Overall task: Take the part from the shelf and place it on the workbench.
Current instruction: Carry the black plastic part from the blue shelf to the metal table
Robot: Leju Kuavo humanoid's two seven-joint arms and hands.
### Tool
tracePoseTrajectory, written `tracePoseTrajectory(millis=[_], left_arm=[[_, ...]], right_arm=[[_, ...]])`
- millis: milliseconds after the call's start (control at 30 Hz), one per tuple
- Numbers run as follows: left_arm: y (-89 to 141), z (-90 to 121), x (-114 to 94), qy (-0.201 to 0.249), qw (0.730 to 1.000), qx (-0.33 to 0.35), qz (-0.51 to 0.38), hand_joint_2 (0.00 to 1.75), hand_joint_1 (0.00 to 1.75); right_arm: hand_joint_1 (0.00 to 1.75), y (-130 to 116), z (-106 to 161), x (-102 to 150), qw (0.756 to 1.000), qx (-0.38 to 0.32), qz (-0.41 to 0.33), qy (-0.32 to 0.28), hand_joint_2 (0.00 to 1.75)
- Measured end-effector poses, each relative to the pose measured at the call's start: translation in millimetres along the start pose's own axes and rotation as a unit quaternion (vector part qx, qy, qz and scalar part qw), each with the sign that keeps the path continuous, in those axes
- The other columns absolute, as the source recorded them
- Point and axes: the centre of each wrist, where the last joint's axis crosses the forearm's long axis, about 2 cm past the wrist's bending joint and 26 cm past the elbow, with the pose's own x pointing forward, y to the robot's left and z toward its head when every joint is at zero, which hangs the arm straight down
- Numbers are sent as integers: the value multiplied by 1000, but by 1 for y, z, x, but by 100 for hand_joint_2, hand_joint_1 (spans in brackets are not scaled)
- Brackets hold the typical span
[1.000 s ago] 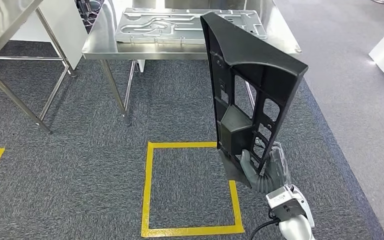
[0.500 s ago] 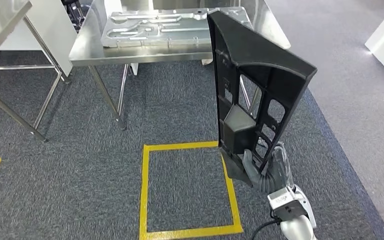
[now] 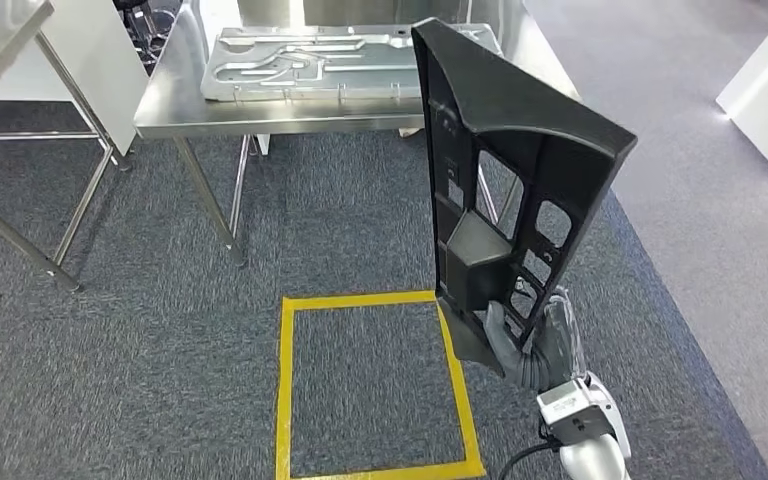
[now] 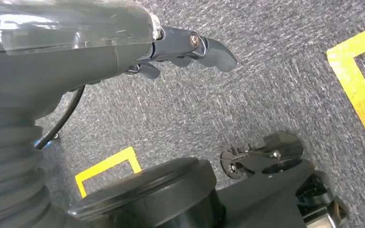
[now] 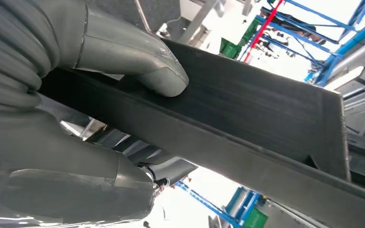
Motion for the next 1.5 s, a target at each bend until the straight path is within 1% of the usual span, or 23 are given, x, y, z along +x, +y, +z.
tracePoseTrajectory(millis=[433,667,833,1067,1500], left_arm=[[-2,1,-4,2,1000,-3,-1,175,0],[3,-1,1,-6,1000,0,0,175,0],[2,-1,-1,0,1000,-1,4,175,0],[0,0,1,-5,1000,-1,5,175,0],[-1,0,-1,2,1000,0,16,175,0]], right_arm=[[175,1,2,-1,1000,2,-2,4,175],[175,1,2,-1,1000,2,0,4,175],[175,1,2,-2,1000,3,1,4,175],[175,-1,-10,-3,1000,3,9,-10,175],[175,1,-14,-4,1000,12,10,-12,175]])
